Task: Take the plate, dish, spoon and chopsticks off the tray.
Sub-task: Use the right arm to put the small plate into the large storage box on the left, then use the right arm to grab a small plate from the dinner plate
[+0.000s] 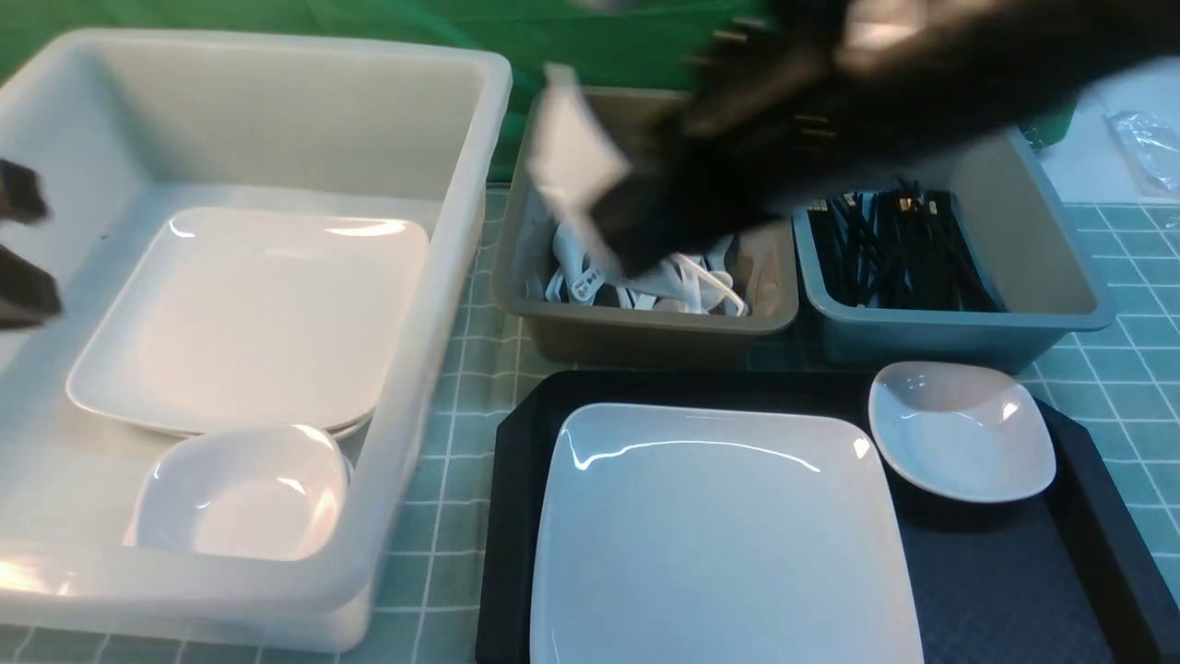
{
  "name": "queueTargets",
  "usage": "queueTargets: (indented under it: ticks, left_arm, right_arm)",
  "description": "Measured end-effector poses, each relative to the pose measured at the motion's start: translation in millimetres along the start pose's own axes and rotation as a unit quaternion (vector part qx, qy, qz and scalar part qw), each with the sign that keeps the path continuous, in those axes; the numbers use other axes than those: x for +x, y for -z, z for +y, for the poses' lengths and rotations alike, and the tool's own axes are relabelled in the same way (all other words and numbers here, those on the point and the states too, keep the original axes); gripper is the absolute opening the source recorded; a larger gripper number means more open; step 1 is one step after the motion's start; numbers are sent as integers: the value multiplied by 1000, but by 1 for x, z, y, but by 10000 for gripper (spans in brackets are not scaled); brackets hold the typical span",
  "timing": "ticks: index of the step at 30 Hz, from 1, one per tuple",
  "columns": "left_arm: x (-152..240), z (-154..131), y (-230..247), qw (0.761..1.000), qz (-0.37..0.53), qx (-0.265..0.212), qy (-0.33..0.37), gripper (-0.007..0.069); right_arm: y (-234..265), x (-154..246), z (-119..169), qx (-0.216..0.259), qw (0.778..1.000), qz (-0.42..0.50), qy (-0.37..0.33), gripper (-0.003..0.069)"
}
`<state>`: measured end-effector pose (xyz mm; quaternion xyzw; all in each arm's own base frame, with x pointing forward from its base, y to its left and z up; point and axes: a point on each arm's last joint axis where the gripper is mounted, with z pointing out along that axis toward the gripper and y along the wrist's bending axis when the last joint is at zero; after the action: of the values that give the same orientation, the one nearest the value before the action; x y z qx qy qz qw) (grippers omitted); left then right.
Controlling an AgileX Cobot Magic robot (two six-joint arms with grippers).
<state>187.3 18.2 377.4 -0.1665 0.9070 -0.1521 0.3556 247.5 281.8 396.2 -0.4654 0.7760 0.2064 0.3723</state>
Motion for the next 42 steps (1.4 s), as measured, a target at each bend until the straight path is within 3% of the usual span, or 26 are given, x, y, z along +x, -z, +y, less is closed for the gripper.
queueTargets:
  ticks: [7,11,16,20,24,29,32,38,42]
  left_arm:
    - [11,-8,31,999,-51,10,-15,13]
    - [15,-7,39,998,-57,-4,-24,13]
    - [15,-6,39,998,-55,-8,-26,13]
    - [15,-6,39,998,-55,-8,-26,13]
    - [15,-6,39,998,-55,-8,-26,13]
    - [16,-6,39,998,-54,-8,-25,13]
    - [16,-6,39,998,-53,-7,-25,13]
    - [16,-6,39,998,-51,-6,-25,13]
    - [16,-6,39,998,-50,-4,-24,13]
  right_arm:
    - [-92,-35,42,-43,998,-32,43,66]
    - [-158,-22,79,-81,995,5,63,66]
    - [-190,-1,93,-89,991,53,83,70]
    - [-198,7,94,-88,989,73,90,85]
    - [-201,11,94,-90,988,88,91,148]
    - [-200,15,95,-94,987,110,77,486]
    - [-188,11,94,-93,986,120,64,598]
    - [-145,-7,92,-86,986,119,73,603]
    - [-106,-16,79,-28,984,145,103,494]
